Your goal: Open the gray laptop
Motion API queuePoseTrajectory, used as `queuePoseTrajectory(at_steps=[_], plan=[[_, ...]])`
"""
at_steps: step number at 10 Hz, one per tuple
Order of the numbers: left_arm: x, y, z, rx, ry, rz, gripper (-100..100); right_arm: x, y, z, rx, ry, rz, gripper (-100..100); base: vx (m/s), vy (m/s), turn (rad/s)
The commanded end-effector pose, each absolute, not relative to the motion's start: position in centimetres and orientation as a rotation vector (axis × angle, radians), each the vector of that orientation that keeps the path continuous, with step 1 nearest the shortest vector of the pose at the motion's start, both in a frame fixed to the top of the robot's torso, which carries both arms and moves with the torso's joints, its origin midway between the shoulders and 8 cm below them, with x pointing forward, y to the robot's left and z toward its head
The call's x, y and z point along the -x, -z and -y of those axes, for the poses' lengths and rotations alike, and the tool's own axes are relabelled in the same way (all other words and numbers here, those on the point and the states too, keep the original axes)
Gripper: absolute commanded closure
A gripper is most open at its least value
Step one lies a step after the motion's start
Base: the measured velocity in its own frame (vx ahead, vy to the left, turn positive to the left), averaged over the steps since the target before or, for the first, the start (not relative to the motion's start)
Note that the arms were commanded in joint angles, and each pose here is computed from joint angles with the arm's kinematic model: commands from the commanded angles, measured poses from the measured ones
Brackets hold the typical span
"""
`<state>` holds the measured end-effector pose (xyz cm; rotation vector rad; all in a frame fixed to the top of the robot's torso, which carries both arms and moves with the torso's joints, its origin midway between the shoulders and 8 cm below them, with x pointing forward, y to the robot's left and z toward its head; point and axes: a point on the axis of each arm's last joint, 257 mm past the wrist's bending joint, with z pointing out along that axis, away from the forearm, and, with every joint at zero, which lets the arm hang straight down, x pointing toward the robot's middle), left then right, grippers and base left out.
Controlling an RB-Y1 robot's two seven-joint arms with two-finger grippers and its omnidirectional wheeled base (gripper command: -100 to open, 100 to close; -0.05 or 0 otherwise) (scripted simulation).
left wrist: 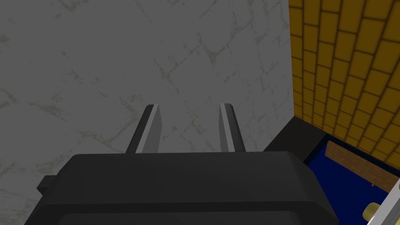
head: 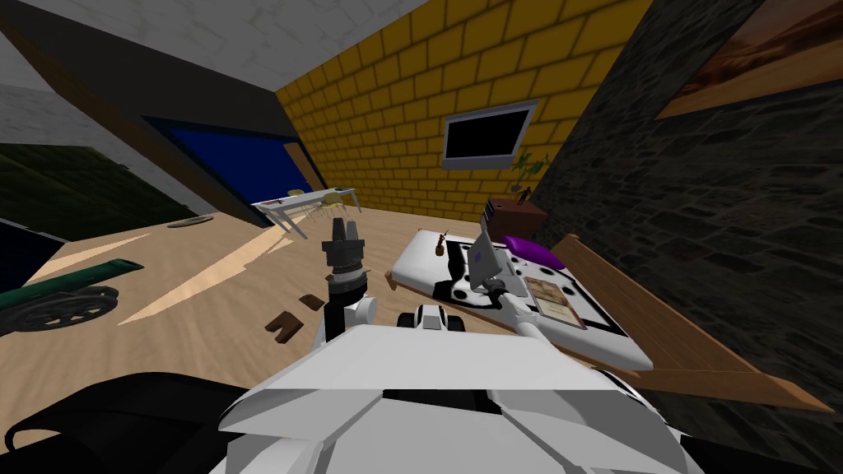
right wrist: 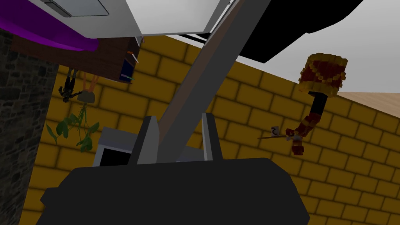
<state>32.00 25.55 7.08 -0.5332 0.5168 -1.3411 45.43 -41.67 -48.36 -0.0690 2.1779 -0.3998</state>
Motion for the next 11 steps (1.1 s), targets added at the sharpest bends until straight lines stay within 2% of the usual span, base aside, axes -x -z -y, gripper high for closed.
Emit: queuePoseTrajectory(at_steps=[1, 3, 5, 9, 11], plan=[[-32.0, -7.1, -25.5, 0.533, 1.341, -0.517, 0, -45.2, 49.0, 40.5, 0.138, 0.384, -2.187, 100, -0.005, -0.002, 0.013], [-32.0, -7.1, -25.5, 0.533, 1.341, -0.517, 0, -45.2, 49.0, 40.5, 0.141, 0.385, -2.187, 100, 0.0, 0.007, 0.01], [-32.0, -7.1, -25.6, 0.533, 1.341, -0.517, 0, -45.8, 48.9, 39.4, 0.112, 0.307, -2.166, 100, 0.035, -0.003, -0.16], [-32.0, -7.1, -25.5, 0.533, 1.341, -0.517, 0, -46.3, 48.5, 38.3, 0.155, 0.271, -2.141, 100, 0.004, -0.011, 0.001], [-32.0, -7.1, -25.6, 0.533, 1.341, -0.517, 0, -47.1, 47.7, 37.3, 0.134, 0.211, -2.092, 100, 0.041, -0.01, -0.157]])
